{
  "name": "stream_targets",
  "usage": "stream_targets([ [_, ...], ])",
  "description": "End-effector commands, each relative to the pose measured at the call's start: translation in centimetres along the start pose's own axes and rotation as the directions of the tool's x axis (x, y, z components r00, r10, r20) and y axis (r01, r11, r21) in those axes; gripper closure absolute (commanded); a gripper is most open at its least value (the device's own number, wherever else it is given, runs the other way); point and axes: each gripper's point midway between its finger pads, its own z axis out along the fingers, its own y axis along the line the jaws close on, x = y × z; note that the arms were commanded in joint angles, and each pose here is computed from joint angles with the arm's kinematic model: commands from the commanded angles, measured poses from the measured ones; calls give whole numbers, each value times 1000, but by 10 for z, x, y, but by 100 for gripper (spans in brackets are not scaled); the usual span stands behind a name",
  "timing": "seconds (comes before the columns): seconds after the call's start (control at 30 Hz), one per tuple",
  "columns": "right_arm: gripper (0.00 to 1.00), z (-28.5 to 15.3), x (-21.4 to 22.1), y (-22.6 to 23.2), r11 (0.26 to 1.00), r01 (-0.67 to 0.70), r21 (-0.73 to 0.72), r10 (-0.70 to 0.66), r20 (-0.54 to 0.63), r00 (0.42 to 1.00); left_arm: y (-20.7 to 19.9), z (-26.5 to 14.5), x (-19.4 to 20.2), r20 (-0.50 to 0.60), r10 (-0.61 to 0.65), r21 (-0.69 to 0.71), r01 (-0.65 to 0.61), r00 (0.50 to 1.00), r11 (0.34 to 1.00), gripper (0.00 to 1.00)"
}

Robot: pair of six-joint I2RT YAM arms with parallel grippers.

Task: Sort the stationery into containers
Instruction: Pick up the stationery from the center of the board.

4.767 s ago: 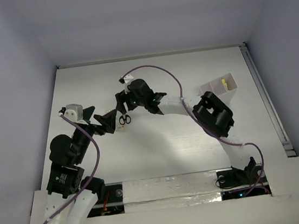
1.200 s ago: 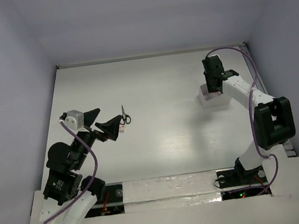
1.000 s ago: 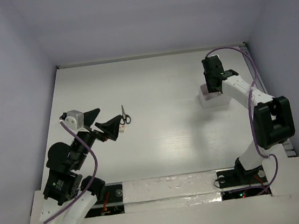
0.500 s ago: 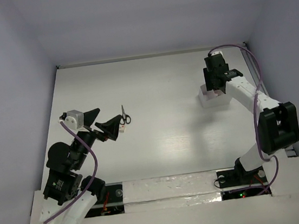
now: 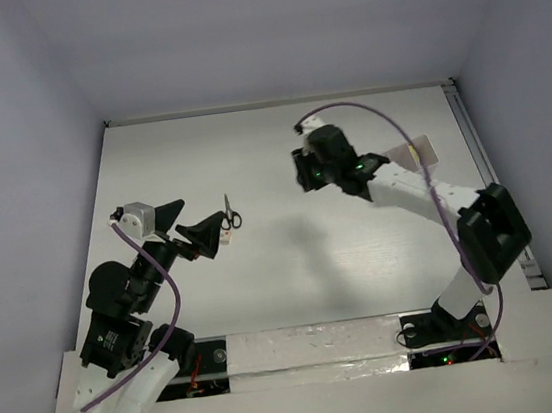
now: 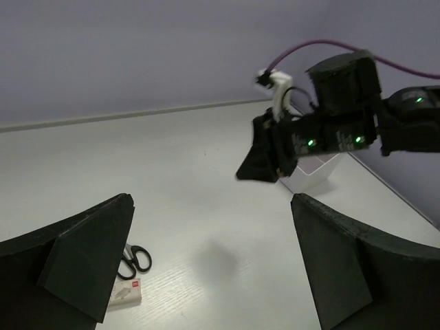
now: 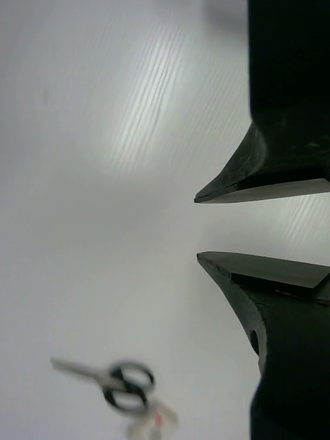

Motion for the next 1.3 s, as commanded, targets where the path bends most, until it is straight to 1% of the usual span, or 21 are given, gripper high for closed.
stream_targets([
  [0.0,59,18,-18,111,946,47,-321,-20,86,996,-1,0,-27,68,9,-11,-9,998,1000,1],
  [0.03,57,32,-4,129,931,69,-358,-50,60,997,0,-1,-28,71,9,-17,-8,997,1000,1],
  [0.07,57,30,3,159,894,106,-435,-89,60,994,3,-1,-29,76,11,-31,-9,997,999,1],
  [0.1,56,30,-9,175,872,154,-465,-118,105,987,4,-3,-31,85,10,-41,-7,996,999,1],
  [0.13,54,39,8,196,839,194,-509,-170,95,981,7,-4,-33,95,13,-56,-8,995,998,1],
  [0.2,52,47,16,214,808,221,-546,-207,88,974,8,-6,-35,105,16,-65,-9,994,998,1],
  [0.23,50,47,4,227,793,239,-561,-211,115,971,11,-6,-36,107,18,-76,-10,994,997,1],
  [0.3,48,60,26,244,763,264,-590,-265,86,960,13,-6,-36,107,20,-89,-11,994,996,1],
  [0.33,45,62,15,251,755,274,-596,-264,106,959,14,-6,-36,107,20,-89,-11,994,996,1],
  [0.4,44,72,34,263,738,295,-607,-311,82,947,13,-5,-35,102,18,-87,-9,995,996,1],
  [0.43,43,72,29,273,728,306,-613,-314,98,944,14,-5,-35,101,20,-88,-11,995,996,1],
  [0.53,42,83,48,282,721,309,-621,-348,61,935,15,-4,-35,102,22,-92,-12,995,996,1],
  [0.57,42,85,44,285,722,311,-619,-345,68,936,15,-4,-34,100,21,-91,-12,995,996,1],
  [0.6,42,86,49,288,705,342,-622,-380,77,922,14,-3,-34,99,21,-88,-13,995,996,1],
  [0.63,42,93,58,287,706,342,-620,-393,59,918,14,-3,-35,100,20,-86,-11,995,996,1],
  [0.8,42,99,74,300,689,388,-613,-458,47,888,16,-3,-34,98,23,-91,-14,995,996,1],
  [1.0,42,102,94,308,679,405,-612,-492,30,870,15,-3,-34,96,23,-86,-15,995,996,1],
  [1.17,45,110,98,306,693,461,-555,-533,37,845,14,-3,-34,98,23,-84,-15,995,996,1],
  [1.2,47,113,98,303,695,470,-544,-542,33,840,14,-3,-34,96,23,-84,-15,995,996,1],
  [1.23,52,113,101,306,695,479,-536,-549,34,835,14,-3,-34,98,23,-84,-15,995,996,1],
  [1.27,54,114,99,304,704,483,-521,-547,36,836,14,-3,-34,98,23,-84,-15,995,996,1],
])
